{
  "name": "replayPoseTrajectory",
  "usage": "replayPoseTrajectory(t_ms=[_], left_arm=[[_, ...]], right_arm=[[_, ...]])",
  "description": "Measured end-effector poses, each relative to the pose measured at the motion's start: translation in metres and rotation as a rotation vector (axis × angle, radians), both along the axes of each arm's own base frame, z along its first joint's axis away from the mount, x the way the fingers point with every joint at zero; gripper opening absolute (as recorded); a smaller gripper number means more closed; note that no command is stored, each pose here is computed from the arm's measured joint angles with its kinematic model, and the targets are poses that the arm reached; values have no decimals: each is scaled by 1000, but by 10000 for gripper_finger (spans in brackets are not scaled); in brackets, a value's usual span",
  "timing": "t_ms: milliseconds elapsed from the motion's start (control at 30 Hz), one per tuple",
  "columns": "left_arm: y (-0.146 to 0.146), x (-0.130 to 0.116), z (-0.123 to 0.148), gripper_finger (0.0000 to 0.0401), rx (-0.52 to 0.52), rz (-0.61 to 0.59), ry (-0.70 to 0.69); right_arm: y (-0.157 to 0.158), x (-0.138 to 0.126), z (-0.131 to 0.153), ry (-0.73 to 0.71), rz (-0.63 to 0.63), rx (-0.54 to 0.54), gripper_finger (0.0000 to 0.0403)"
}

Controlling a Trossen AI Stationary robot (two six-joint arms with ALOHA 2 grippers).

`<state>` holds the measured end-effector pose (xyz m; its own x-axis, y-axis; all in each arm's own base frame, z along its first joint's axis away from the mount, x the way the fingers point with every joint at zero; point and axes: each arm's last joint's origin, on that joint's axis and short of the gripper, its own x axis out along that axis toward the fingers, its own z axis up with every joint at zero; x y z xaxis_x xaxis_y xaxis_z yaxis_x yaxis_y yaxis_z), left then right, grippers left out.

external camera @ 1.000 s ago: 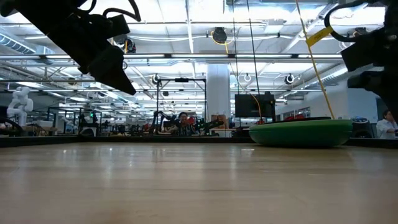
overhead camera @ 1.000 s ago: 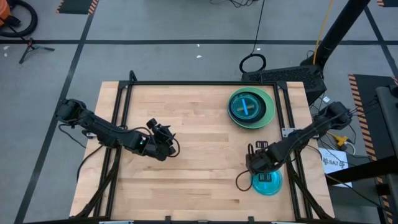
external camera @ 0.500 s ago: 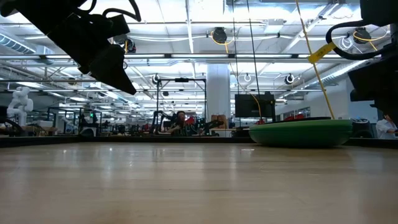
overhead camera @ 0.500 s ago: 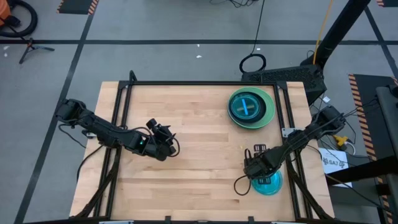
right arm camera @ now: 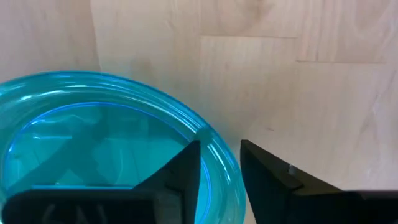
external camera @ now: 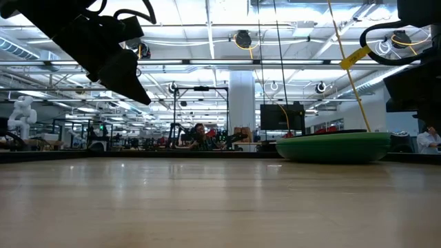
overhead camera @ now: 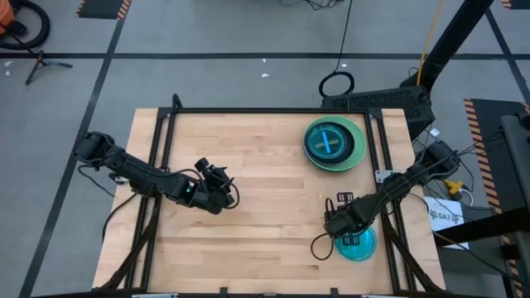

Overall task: Stack plastic plates
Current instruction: Stack the transparent blue plate on the transparent blue plate

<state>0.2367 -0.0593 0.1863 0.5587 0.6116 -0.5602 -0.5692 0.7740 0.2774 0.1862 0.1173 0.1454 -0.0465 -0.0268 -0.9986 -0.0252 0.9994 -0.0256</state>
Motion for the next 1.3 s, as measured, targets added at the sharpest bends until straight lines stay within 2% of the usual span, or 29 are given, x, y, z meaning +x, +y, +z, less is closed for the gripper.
replayPoseTrajectory(t_ms=[500, 733, 833, 1033, 1300], left_arm=[[0, 0, 0, 214, 6, -6, 8], [0, 0, 0, 214, 17, -17, 20], [0, 0, 0, 214, 19, -18, 21], [0, 0, 0, 214, 20, -21, 22], [0, 0, 0, 214, 20, -21, 21]], right_arm=[[-11, 7, 0, -4, -56, 3, 25], [-17, 10, 6, -28, -78, 13, 2], [-20, 14, 15, -80, -94, 5, 2], [-35, 23, 37, -249, -159, -86, 1], [-74, 35, 88, -483, -276, -206, 1]])
